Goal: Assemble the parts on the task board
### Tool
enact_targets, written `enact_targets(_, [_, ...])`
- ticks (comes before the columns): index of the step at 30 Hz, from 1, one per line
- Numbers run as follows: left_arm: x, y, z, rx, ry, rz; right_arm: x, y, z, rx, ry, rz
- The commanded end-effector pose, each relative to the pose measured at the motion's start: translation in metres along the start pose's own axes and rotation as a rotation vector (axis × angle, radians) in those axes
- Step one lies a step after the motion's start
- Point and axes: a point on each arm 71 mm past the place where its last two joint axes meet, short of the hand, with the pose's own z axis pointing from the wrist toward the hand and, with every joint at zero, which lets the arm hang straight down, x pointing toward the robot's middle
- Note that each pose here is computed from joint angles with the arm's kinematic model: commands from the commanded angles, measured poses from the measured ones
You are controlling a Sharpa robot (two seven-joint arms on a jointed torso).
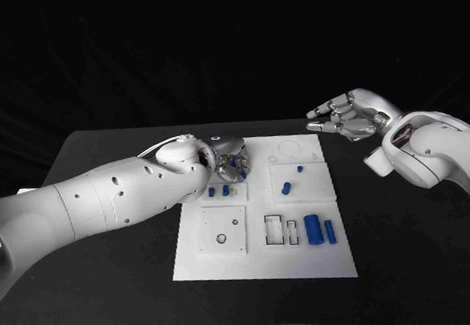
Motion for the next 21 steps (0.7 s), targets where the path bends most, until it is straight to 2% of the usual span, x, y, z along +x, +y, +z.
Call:
enact_targets(1, [0.0037, -0.0008, -0.0003, 0.007, 0.006, 0.002, 0.001, 0.001, 0.000, -0.009, 0.009, 0.003])
enact_targets(15, [-0.0026, -0.0043, -0.0041, 0.033, -0.049, -0.050, 0.001, 0.001, 0.000, -0.010, 0.009, 0.003])
enact_targets(21, [-0.0077, -0.0013, -0.0104, 0.031, -0.063, -0.079, 0.001, 0.001, 0.000, -0.010, 0.008, 0.003])
